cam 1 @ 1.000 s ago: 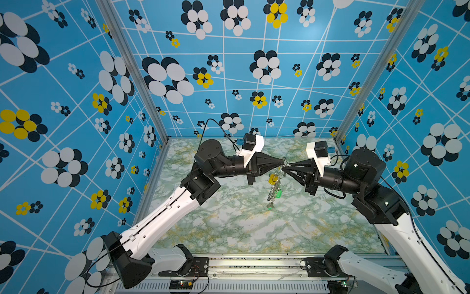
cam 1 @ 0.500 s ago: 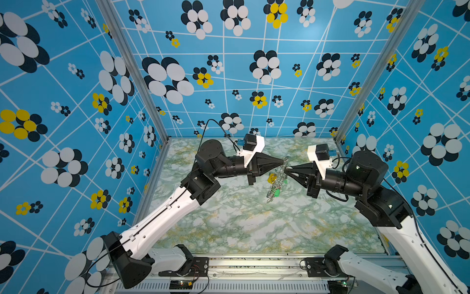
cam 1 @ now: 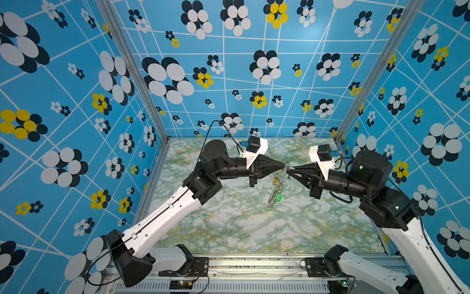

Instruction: Put the keys on the keyring

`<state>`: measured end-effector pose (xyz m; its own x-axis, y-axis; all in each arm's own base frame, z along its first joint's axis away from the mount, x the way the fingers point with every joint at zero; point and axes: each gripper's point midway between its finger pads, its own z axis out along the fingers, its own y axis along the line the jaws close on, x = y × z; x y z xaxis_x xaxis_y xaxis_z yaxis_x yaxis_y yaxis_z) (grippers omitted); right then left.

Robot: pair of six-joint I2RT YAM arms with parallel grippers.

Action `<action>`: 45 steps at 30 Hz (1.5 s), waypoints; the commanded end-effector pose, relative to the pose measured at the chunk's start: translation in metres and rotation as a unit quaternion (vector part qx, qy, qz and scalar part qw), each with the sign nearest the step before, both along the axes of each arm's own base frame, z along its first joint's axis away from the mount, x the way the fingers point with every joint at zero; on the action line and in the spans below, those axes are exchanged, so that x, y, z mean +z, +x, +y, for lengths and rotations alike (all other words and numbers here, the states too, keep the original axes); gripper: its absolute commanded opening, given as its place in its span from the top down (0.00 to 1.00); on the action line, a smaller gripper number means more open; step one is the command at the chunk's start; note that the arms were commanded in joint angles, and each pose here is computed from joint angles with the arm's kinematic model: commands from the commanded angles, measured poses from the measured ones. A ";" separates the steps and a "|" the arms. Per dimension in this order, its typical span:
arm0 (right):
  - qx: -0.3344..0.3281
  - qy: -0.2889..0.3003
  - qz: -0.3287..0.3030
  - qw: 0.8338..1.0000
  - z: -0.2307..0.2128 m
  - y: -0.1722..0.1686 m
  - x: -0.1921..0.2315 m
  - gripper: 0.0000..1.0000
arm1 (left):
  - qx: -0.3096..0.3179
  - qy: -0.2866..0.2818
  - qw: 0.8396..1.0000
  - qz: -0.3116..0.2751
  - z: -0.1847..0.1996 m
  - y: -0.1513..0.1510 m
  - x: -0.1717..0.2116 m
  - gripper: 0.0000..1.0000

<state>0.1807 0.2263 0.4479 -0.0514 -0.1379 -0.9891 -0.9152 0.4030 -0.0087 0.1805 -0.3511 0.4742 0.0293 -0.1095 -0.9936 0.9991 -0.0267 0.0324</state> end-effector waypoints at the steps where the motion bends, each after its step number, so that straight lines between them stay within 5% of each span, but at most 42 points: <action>1: 0.000 0.000 -0.018 1.000 -0.001 -0.004 0.011 1.00 | -0.016 -0.006 1.000 -0.017 0.000 -0.010 0.009 1.00; 24: 0.002 -0.012 -0.015 1.000 -0.005 -0.009 0.010 1.00 | 0.031 0.017 0.999 -0.009 0.000 0.007 -0.008 0.99; 28: -0.008 -0.024 -0.008 1.000 -0.007 -0.006 0.002 1.00 | 0.069 0.033 0.997 -0.002 0.007 0.017 -0.021 0.54; 32: -0.013 -0.037 0.015 0.999 -0.006 -0.002 -0.014 1.00 | 0.121 0.055 0.991 0.018 0.019 0.032 -0.042 0.34; 45: -0.016 -0.045 0.134 0.990 0.034 0.054 -0.124 1.00 | 0.303 0.099 0.945 0.076 0.081 0.060 -0.120 0.15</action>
